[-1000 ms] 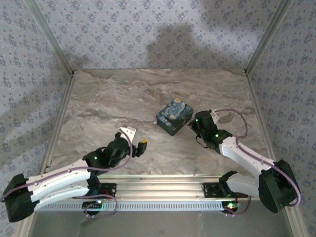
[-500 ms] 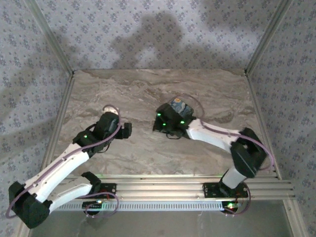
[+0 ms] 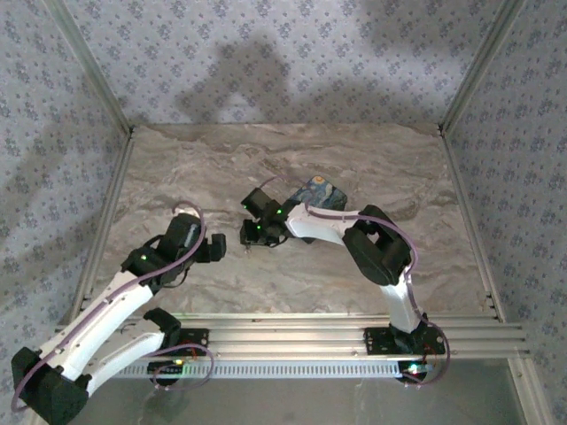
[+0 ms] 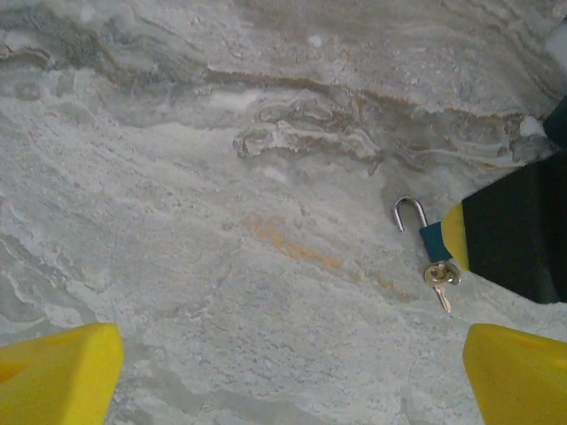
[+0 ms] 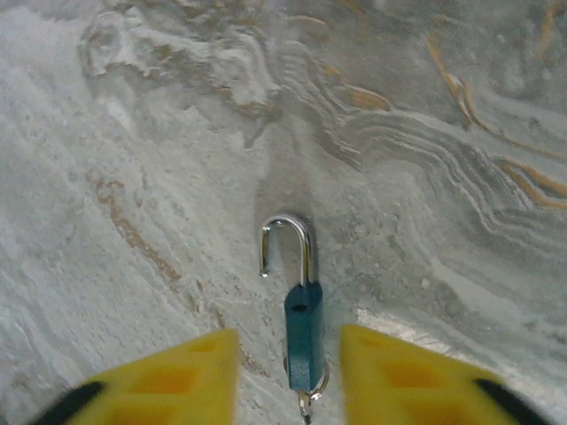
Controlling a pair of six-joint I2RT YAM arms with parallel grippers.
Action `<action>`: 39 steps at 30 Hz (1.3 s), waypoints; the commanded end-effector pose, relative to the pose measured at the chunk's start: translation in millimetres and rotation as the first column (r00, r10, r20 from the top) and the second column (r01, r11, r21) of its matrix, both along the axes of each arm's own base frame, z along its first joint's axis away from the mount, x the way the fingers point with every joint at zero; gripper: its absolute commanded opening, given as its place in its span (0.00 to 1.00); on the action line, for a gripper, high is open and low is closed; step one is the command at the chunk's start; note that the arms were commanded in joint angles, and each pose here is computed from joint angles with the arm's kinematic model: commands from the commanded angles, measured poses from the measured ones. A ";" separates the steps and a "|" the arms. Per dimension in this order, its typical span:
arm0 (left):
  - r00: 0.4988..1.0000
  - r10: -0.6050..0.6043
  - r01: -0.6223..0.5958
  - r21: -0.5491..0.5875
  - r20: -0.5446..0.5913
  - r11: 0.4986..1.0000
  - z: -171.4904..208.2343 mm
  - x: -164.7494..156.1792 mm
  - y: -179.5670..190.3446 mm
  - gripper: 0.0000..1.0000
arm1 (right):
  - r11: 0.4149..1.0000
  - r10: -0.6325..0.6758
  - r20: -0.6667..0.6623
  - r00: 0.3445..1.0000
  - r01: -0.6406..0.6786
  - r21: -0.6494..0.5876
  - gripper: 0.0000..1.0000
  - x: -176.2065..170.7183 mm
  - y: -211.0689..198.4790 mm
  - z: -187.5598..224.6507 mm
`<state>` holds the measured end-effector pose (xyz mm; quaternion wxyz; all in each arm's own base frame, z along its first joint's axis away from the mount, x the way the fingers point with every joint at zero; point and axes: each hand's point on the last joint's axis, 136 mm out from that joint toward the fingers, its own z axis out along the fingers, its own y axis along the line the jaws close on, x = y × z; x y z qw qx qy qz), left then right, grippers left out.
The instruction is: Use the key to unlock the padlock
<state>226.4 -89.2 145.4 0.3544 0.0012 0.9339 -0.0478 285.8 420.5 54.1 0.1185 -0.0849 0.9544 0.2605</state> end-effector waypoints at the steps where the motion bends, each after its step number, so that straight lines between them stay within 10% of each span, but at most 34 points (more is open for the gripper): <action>1: 1.000 -0.001 0.001 -0.005 -0.022 1.000 -4.2 -2.9 0.7 0.98 | 1.000 0.018 0.053 0.998 -0.018 0.005 0.46 5.0 -0.1 27.5; 11: 0.996 -0.093 0.093 -0.009 0.017 0.996 14.9 15.0 -15.5 0.98 | 1.000 -0.023 0.239 0.971 0.024 -0.002 0.61 10.5 -48.5 112.2; 22: 0.997 -0.077 0.077 -0.043 -0.011 0.996 1.8 60.4 -6.9 0.98 | 0.968 -0.192 0.352 0.916 0.235 -0.083 0.87 25.2 -214.0 138.3; 39: 0.951 0.130 -0.189 0.198 0.279 0.962 -21.4 102.2 82.9 0.98 | 0.643 -0.431 0.711 0.556 0.742 -0.190 1.00 30.0 -464.5 103.7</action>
